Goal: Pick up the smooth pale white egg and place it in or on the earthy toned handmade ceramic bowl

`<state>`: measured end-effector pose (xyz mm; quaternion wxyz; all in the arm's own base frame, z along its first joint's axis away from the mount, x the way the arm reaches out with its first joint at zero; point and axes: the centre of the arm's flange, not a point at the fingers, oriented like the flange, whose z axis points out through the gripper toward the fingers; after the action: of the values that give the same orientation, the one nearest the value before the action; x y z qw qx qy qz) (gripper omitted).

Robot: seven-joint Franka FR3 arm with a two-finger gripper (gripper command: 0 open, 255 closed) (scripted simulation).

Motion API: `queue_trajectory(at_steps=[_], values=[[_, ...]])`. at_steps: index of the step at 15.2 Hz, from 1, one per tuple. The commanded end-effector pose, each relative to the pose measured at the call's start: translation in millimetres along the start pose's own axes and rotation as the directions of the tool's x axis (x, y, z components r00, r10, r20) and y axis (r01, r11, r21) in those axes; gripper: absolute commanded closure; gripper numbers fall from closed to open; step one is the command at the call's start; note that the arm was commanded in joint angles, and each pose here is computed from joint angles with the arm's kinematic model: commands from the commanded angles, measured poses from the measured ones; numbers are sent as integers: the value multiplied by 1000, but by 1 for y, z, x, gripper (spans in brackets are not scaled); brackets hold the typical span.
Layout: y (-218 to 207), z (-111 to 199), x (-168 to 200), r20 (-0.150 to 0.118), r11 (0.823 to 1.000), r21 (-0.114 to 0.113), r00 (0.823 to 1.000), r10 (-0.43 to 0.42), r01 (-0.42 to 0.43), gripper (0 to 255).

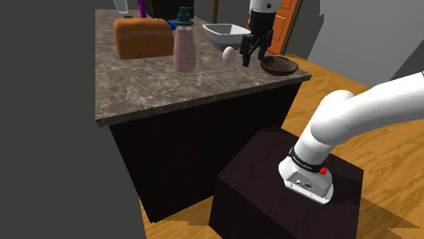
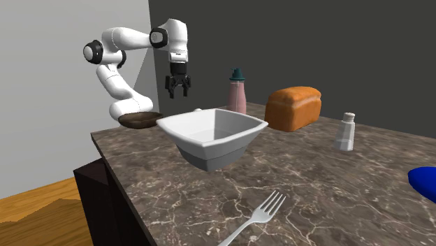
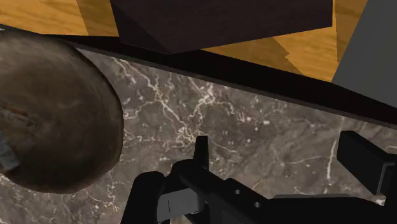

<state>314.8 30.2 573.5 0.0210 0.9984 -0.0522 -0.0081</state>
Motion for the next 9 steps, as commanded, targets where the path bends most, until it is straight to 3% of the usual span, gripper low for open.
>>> queue_trajectory(at_steps=[1,9], values=[[0,0,0,0,1000,0,1000,0,0,0],[55,4,94,4,995,29,995,-97,96,0]])
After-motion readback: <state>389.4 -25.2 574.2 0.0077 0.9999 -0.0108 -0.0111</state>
